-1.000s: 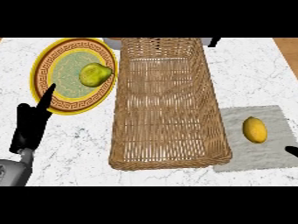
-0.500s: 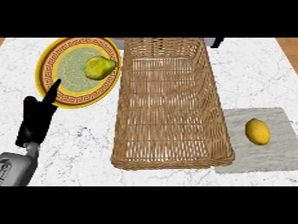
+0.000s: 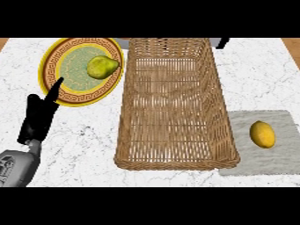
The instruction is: Pick the lemon from the placemat and place it in the basket
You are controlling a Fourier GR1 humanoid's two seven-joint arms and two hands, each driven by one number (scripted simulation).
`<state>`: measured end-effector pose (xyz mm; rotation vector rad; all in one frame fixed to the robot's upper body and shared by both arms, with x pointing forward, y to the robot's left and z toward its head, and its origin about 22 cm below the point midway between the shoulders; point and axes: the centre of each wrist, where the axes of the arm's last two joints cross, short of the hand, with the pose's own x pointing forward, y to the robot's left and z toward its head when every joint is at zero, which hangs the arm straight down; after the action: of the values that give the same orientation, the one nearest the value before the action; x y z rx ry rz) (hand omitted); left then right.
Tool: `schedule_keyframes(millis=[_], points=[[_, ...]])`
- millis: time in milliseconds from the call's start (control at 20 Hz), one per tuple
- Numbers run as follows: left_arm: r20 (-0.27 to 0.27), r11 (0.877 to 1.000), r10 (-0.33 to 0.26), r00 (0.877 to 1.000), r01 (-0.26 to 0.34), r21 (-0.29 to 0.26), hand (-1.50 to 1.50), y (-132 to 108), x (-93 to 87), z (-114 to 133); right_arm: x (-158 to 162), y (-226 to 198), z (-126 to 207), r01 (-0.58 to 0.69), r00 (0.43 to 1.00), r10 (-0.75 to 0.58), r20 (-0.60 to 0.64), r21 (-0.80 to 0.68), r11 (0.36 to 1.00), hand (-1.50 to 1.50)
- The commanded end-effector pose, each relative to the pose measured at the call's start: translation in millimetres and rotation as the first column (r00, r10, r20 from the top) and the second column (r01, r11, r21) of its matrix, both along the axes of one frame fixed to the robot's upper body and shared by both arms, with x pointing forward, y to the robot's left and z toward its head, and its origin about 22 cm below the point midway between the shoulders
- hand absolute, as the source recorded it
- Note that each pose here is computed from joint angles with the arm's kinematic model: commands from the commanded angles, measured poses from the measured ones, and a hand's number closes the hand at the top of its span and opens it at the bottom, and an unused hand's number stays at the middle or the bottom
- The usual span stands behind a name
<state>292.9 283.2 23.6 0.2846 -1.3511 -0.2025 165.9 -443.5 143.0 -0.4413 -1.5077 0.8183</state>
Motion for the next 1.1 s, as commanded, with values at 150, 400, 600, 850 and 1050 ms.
schedule_keyframes(millis=[150, 400, 600, 850, 1050], points=[[-0.003, 1.0, -0.019, 1.0, 0.019, -0.012, 0.0, -11.1, -1.0, 2.7, 13.1, 6.2, -8.7, 0.095, 0.993, -0.094, 0.064, -0.007, 0.995, -1.5], [0.009, 1.0, 0.0, 1.0, 0.0, -0.016, 0.0, -5.0, 15.4, 1.0, 27.1, 24.0, -36.0, 0.097, 0.994, -0.097, 0.044, 0.001, 0.995, -1.5], [-0.006, 1.0, -0.021, 1.0, 0.021, -0.015, 0.0, -11.5, 6.2, -6.9, 35.2, 37.3, -70.2, 0.077, 0.997, -0.077, 0.015, 0.004, 0.997, -1.5], [-0.016, 1.0, -0.015, 1.0, 0.015, 0.0, 0.0, -10.5, -6.6, 14.4, 47.8, 39.0, -80.6, 0.074, 0.997, -0.075, 0.027, 0.012, 0.997, -1.5], [0.013, 1.0, -0.02, 1.0, 0.02, -0.002, 0.0, 0.1, 5.5, 3.5, 37.7, 50.6, -107.9, 0.067, 0.997, -0.068, 0.032, 0.01, 0.998, -1.5]])
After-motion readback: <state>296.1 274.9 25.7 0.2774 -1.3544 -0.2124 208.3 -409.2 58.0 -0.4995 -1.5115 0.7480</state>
